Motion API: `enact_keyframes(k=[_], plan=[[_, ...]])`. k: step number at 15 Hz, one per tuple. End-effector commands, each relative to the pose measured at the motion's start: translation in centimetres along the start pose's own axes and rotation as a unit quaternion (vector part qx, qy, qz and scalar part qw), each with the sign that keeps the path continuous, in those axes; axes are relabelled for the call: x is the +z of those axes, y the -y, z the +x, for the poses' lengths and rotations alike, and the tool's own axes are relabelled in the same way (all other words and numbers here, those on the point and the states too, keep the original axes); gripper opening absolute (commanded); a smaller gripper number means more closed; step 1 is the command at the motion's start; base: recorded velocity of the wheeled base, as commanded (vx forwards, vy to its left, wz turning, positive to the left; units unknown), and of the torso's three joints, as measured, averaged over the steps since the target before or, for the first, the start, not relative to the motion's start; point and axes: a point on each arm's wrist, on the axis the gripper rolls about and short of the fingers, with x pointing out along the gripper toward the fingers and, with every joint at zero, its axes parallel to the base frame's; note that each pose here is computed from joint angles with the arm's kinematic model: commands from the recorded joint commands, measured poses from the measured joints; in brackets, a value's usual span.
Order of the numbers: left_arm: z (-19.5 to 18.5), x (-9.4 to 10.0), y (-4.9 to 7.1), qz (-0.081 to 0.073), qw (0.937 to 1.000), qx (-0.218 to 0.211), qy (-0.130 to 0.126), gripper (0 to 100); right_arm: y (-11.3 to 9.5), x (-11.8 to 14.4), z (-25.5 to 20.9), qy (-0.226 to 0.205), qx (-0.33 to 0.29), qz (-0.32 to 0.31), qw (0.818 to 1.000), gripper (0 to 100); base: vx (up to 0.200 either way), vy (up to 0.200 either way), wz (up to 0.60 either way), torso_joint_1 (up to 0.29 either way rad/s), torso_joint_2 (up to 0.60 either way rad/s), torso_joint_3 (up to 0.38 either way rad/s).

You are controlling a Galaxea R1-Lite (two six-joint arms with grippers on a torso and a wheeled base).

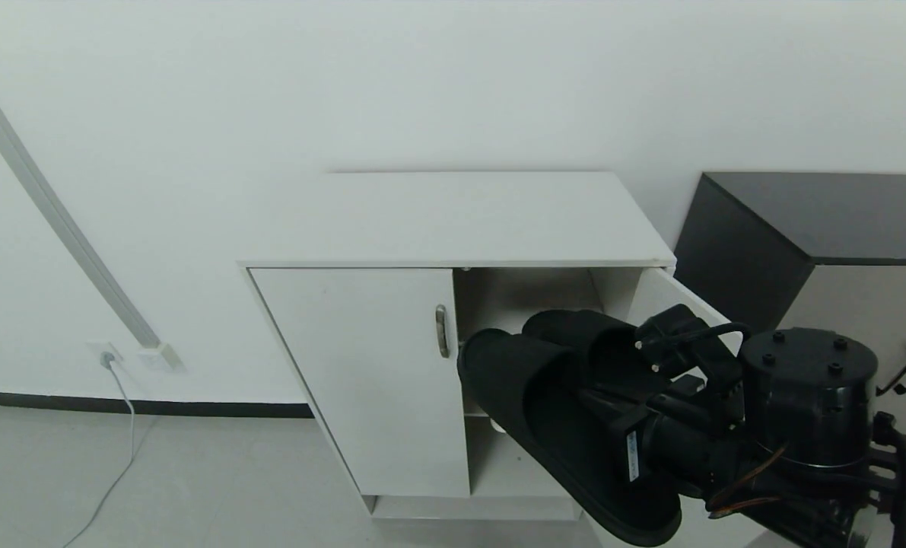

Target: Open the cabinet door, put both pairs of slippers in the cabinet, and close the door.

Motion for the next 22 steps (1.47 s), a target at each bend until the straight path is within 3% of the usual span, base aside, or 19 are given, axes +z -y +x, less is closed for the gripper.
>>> enact_keyframes(k=[1, 6, 13, 22], plan=[[0.0, 0.0, 0.0, 0.000, 1.0000, 0.000, 0.000, 0, 0.0, 0.0, 0.0, 0.000, 0.001, 0.000, 1.000, 0, 0.000, 0.000, 0.00, -0.212, 0.53, 0.325], [0.0, 0.0, 0.0, 0.000, 1.0000, 0.000, 0.000, 0, -0.1, -0.6, 0.6, -0.011, 0.001, -0.003, 1.000, 0, 0.000, 0.000, 0.00, -0.196, 0.51, 0.323], [0.0, 0.0, 0.0, 0.000, 1.0000, 0.000, 0.000, 0, -0.1, -0.8, 0.8, 0.006, 0.001, -0.012, 1.000, 0, 0.000, 0.000, 0.00, -0.154, 0.48, 0.325], [0.0, 0.0, 0.0, 0.000, 1.0000, 0.000, 0.000, 0, -0.1, -1.2, 0.7, 0.006, 0.001, -0.012, 1.000, 0, 0.000, 0.000, 0.00, -0.068, 0.45, 0.376]])
